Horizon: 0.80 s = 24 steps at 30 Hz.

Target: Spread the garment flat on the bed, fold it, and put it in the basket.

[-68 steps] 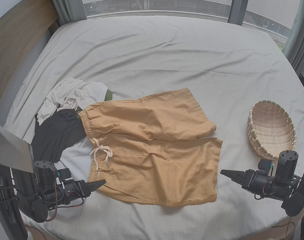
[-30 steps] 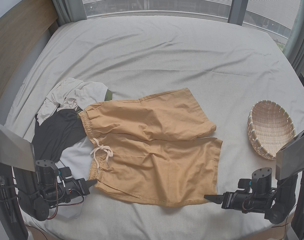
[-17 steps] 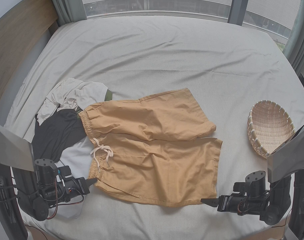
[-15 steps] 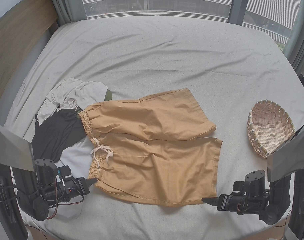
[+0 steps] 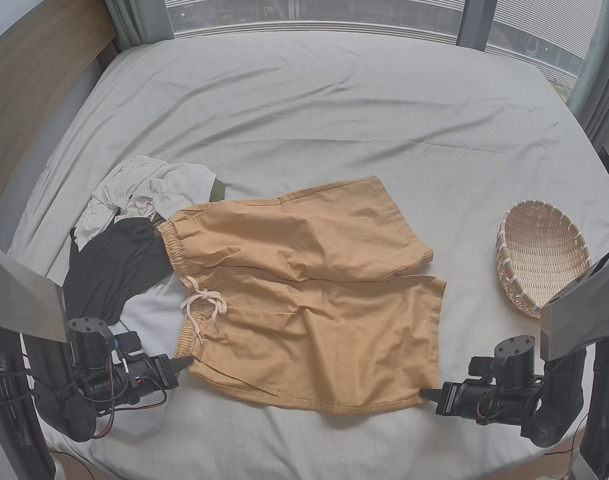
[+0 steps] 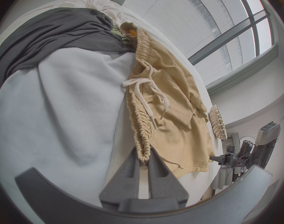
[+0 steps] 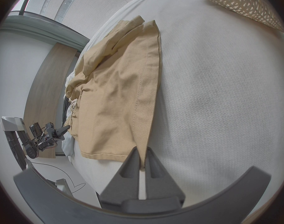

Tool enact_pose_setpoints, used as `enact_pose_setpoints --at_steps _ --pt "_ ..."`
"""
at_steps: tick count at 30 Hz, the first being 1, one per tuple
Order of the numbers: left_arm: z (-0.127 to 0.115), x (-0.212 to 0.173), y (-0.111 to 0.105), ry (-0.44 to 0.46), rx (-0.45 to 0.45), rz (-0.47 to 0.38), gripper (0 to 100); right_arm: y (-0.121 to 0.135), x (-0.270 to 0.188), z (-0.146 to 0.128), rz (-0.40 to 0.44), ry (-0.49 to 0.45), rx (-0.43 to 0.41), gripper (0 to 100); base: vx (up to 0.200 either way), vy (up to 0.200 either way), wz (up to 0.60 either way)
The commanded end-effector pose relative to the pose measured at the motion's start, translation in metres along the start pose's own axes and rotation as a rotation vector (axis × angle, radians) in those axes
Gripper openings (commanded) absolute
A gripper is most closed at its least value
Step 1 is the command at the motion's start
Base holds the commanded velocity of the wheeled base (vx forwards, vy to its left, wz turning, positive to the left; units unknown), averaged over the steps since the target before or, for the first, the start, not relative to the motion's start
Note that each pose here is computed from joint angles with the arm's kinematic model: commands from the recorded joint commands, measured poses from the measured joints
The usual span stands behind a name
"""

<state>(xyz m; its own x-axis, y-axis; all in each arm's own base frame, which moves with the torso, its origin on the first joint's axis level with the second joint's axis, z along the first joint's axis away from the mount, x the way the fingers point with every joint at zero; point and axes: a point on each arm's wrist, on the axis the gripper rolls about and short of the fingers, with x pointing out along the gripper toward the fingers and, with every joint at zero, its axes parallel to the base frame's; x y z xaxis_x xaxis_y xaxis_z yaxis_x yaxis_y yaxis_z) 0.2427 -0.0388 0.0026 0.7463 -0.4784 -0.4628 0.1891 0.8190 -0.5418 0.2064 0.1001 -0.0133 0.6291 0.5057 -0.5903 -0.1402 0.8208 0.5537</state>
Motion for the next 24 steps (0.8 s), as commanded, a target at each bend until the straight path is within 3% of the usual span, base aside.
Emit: enact_pose_setpoints --at_steps 1,3,6,11,20,24 --pt "0.011 -0.014 -0.012 -0.049 0.018 -0.045 0 0.017 -0.027 0.004 0.062 -0.043 -0.032 0 0.0 0.0 0.0" --pt "0.011 -0.031 -0.021 -0.048 0.028 -0.104 0 0.022 -0.039 0.005 0.059 -0.035 -0.029 0 0.0 0.0 0.0" --pt "0.006 -0.044 -0.025 -0.03 0.023 -0.119 0 0.024 -0.048 0.005 0.046 -0.016 -0.036 0 0.0 0.0 0.0" --pt "0.002 -0.048 -0.023 0.006 0.002 -0.089 0 0.022 -0.059 -0.003 -0.003 0.069 -0.075 0 0.0 0.0 0.0" --pt "-0.018 -0.062 -0.018 0.207 -0.008 0.002 0 0.019 -0.074 -0.013 -0.059 0.17 -0.107 0 0.0 0.0 0.0" --pt "-0.02 -0.071 -0.021 0.239 0.017 0.01 0 0.016 -0.075 -0.017 -0.076 0.217 -0.145 0 0.0 0.0 0.0"
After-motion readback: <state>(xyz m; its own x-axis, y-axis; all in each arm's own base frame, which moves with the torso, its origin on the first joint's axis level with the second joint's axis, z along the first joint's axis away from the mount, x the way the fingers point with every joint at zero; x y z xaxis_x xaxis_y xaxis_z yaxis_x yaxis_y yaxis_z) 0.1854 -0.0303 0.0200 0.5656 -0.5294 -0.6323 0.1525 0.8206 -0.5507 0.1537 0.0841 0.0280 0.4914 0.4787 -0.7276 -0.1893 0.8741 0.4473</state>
